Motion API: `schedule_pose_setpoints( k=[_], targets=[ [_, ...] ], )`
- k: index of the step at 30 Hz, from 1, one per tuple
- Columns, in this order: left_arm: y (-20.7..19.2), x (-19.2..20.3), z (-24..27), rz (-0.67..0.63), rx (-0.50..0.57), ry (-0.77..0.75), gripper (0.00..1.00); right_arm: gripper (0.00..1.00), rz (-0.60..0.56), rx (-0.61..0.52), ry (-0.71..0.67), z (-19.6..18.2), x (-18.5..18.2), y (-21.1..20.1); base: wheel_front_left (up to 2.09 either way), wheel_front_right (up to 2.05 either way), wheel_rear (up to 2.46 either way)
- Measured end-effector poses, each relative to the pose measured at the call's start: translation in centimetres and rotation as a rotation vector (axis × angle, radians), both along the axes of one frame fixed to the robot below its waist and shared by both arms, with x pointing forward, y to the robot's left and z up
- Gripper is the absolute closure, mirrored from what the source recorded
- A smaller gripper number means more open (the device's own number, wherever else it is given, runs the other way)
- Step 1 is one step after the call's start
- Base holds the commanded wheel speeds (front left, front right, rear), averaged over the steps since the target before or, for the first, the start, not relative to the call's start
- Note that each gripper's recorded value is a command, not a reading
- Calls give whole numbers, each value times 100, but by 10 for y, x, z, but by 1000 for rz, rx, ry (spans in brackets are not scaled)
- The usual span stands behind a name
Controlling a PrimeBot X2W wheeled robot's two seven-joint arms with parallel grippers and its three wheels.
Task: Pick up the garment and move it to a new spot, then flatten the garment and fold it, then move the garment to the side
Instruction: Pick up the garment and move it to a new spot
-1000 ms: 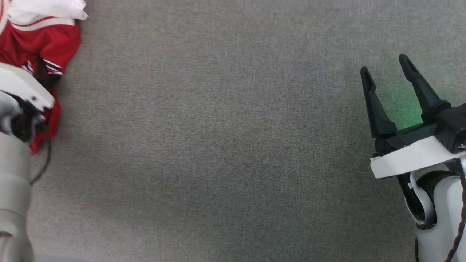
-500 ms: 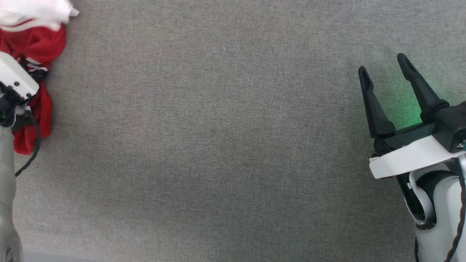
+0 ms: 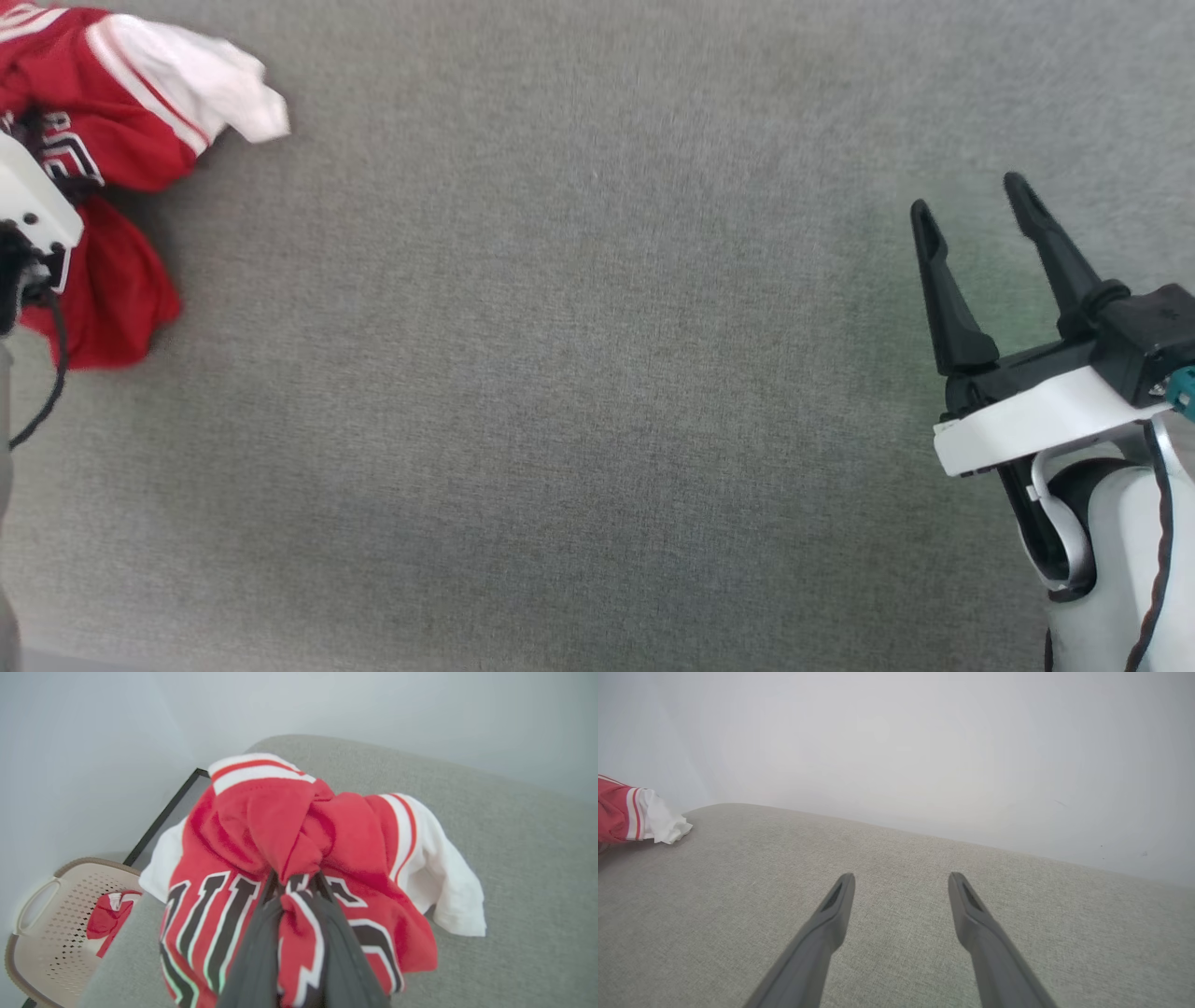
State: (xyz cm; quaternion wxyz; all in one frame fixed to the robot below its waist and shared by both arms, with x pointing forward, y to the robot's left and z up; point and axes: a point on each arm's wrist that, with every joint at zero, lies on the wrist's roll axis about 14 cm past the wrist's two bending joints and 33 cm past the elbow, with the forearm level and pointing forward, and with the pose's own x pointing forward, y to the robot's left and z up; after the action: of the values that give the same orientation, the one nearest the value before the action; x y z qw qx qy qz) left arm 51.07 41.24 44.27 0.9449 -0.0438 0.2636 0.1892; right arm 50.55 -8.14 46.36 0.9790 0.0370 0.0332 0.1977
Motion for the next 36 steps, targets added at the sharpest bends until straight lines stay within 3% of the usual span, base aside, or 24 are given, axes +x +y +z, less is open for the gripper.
schedule_pose_setpoints(
  k=[11,19,25,36],
  targets=[
    [14,-9,126,-97,162,-243,100,0,-11,36,-84,46,-22,1,0,0,0],
    [1,-22,202,-200,237,-353,100,0,-33,61,-141,72,-37,-3,0,0,0],
    [-39,-22,234,-328,273,-398,100,0,-67,67,-171,84,-44,-15,0,0,0],
    [-159,-16,239,-609,258,-407,100,0,-209,51,-195,92,-61,-67,0,0,0]
  ],
)
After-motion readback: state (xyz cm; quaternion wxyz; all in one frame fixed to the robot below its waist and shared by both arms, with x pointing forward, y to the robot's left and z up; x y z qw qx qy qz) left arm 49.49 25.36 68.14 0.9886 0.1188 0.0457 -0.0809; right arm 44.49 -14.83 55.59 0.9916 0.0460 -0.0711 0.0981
